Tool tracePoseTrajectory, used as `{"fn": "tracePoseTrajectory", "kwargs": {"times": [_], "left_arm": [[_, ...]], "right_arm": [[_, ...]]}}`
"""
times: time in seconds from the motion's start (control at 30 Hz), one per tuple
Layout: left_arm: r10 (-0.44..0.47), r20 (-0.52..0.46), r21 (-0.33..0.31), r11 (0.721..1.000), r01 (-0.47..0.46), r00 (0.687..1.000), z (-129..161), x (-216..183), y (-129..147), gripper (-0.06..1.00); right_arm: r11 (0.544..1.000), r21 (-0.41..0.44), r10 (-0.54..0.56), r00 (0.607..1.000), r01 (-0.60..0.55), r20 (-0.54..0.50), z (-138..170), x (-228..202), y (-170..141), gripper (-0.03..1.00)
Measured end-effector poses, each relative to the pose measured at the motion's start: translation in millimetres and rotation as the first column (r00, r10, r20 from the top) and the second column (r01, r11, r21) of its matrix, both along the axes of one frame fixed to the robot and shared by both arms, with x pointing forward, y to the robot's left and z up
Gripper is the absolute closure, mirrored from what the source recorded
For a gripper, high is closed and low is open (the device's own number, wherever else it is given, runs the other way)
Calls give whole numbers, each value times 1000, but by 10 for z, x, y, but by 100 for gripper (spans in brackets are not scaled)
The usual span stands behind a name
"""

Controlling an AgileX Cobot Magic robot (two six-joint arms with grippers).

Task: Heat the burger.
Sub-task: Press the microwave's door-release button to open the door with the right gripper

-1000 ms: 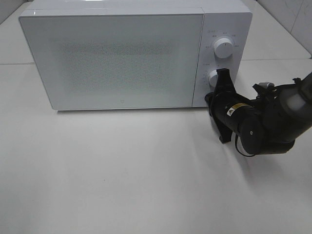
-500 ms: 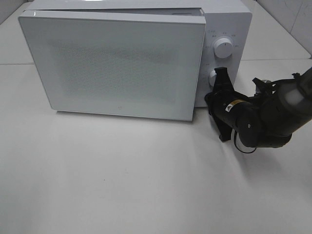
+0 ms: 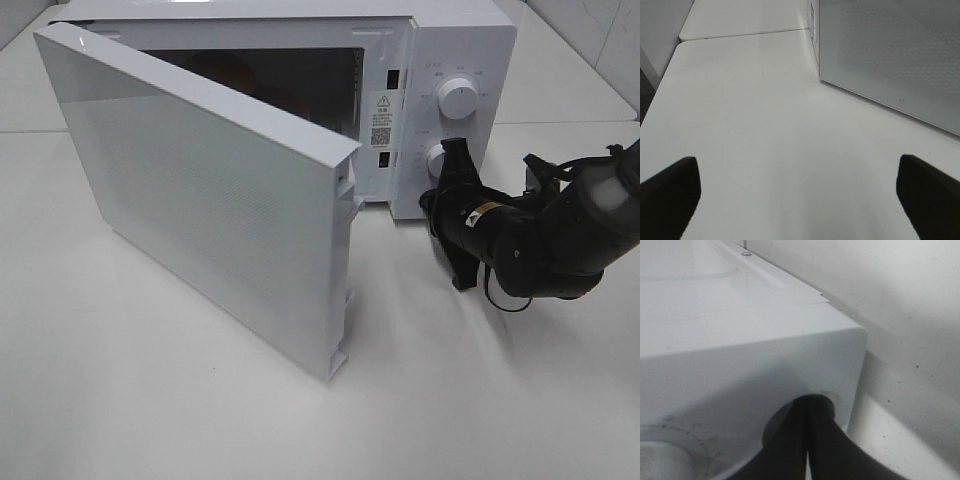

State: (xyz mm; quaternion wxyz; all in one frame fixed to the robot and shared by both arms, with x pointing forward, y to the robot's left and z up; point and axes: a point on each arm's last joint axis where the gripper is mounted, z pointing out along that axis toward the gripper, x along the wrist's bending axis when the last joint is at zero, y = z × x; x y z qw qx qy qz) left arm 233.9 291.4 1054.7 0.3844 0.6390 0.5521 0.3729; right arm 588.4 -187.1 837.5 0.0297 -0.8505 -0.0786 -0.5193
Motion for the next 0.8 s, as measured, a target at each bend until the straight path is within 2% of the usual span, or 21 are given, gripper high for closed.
{"fn": "tracePoseTrajectory", "kwargs": {"times": [0.8], "left_arm": [[0,0,0,1000,0,1000,0,0,0,-4]], "right_arm": [[1000,22,-3,999,2,52,45,-134,-28,94]]}}
